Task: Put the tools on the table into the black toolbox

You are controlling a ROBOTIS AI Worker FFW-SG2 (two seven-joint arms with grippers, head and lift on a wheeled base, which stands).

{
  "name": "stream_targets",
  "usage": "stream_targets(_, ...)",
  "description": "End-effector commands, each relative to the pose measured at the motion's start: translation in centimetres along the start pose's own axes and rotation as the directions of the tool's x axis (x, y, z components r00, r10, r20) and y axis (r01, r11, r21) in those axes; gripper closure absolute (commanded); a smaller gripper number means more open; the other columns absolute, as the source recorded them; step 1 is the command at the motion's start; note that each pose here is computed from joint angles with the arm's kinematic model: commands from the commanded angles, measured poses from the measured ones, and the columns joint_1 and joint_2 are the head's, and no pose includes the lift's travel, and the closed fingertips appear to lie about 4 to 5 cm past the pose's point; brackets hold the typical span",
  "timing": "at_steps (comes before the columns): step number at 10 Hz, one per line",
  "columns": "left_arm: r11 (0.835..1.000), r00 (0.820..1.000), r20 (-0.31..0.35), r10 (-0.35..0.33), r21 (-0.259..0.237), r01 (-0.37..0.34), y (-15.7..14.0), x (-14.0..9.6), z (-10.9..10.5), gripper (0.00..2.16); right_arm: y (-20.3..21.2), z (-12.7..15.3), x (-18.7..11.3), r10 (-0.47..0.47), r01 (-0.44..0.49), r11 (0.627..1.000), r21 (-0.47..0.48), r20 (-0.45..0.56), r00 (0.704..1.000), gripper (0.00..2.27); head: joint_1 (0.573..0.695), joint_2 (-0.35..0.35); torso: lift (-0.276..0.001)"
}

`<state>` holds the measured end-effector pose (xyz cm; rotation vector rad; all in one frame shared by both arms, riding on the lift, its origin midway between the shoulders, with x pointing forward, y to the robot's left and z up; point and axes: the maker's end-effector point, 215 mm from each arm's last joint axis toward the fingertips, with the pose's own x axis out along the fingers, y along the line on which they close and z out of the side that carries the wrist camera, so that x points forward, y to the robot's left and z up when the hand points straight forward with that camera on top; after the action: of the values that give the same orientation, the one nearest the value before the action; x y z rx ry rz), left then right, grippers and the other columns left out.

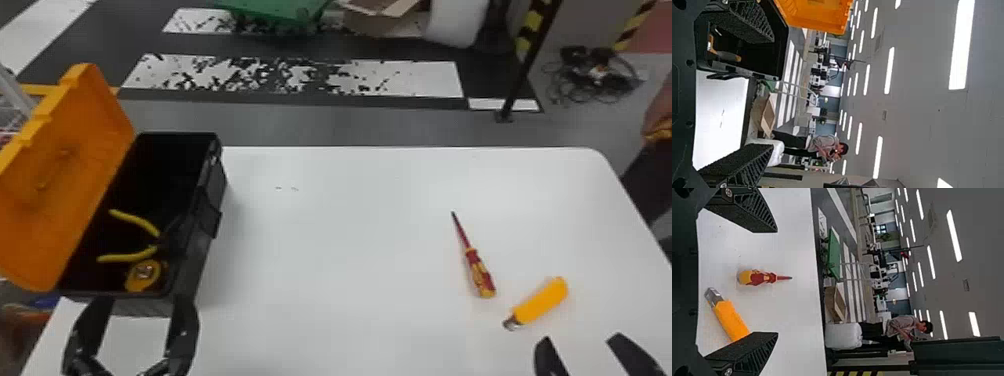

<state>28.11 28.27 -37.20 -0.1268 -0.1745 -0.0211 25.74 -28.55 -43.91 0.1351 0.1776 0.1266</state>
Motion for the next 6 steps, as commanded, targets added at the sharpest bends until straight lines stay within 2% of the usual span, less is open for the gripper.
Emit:
stream_targets(1, 1.0, 1.0, -0.002, -0.013, -0.004, 0.013, -0.7, -0.2, -0.2, 0.03, -0.4, -0.4, -0.1, -0.01, 0.01, 1.0, 0.005, -0.006, 1.0, 0.07, 0.695, -0.003, -0.075)
stream_targets(6, 0.999, 1.0, -0.004, -0.024, -0.022, 0.024, -1.7, 0.0, -1.1, 0.03, -2.5, -1.9, 0.4, -0.079, 0.082, 0.995, 0.051, -0.057, 0.995, 0.08, 0.695, -0.08, -0.075)
